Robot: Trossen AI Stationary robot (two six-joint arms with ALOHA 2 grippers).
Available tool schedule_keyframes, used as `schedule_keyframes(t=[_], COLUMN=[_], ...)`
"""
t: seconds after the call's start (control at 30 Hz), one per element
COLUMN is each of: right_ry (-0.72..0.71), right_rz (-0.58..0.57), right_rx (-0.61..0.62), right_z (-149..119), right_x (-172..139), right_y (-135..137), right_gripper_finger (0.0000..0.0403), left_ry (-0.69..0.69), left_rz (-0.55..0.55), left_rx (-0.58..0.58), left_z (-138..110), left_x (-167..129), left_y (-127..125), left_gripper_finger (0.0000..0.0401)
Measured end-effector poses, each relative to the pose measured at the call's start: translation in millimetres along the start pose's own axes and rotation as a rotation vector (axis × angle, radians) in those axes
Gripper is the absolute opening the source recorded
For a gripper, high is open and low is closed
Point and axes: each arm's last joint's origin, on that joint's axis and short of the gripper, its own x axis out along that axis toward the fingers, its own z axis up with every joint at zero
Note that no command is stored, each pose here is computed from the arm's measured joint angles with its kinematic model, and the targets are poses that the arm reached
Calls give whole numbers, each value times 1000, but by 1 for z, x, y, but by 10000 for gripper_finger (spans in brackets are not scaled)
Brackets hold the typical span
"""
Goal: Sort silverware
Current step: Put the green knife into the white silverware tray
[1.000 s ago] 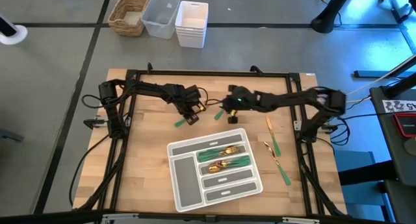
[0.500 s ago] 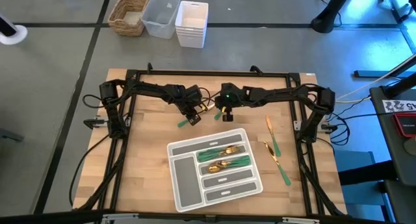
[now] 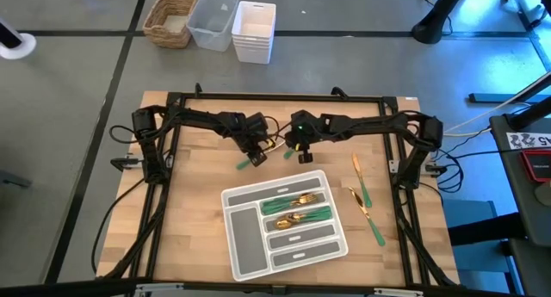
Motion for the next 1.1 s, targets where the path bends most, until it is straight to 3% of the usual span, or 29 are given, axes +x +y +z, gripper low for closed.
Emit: schedule_keyframes(t=[0.43,1.1], right_ry=[-17,3], right_rz=[8,-26], right_rx=[-60,-146], right_z=[-8,-1], right_x=[42,39], right_y=[5,13], right_gripper_finger=[99,99], left_ry=[-22,-38], left_rz=[-31,-89], left_rx=[10,19], left_z=[3,5], left_x=[-1,-1], left_y=[-2,-4], left_gripper_finger=[28,29])
